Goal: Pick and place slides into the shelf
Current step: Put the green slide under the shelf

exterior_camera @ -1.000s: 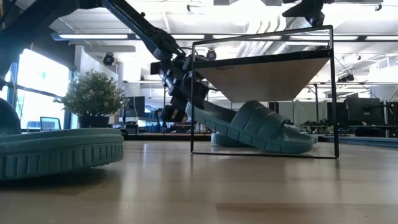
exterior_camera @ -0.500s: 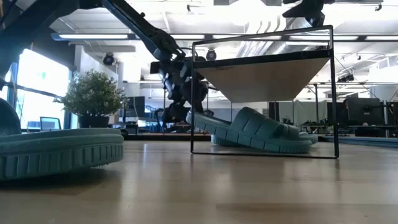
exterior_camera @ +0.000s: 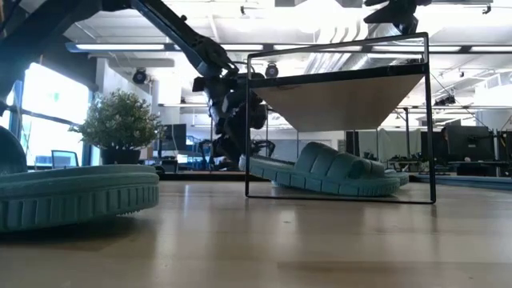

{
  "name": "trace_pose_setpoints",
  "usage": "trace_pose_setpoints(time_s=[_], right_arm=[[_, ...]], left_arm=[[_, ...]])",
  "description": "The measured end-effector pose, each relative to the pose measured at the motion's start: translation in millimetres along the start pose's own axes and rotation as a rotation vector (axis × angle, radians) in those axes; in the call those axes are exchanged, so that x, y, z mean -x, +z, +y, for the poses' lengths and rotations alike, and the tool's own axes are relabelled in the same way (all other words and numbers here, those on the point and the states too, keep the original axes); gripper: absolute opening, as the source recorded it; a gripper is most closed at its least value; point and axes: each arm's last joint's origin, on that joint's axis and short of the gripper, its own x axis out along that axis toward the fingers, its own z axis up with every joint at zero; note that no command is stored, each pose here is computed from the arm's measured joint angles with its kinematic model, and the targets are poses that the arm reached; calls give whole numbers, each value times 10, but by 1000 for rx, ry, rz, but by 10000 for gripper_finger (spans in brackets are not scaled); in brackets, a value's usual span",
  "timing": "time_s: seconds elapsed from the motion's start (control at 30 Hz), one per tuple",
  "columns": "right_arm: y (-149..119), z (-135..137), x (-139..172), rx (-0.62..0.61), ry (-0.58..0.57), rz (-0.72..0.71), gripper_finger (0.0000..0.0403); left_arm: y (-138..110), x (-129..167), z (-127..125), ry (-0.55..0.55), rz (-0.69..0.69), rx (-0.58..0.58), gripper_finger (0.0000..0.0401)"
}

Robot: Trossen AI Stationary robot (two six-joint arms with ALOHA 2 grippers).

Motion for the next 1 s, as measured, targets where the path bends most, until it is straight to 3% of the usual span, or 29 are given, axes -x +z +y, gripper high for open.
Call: trace_pose_setpoints(time_s=[0.4,0.83,1.0], right_arm=[[-17,-5,0,-2,-5,18,154],[-45,-27,19,55,-64,32,154],[-112,-42,128,-14,-104,59,153]], left_arm=[[-34,16,-107,203,51,-109,198],[88,124,-329,412,102,-485,198],[138,207,-330,466,117,-550,198]])
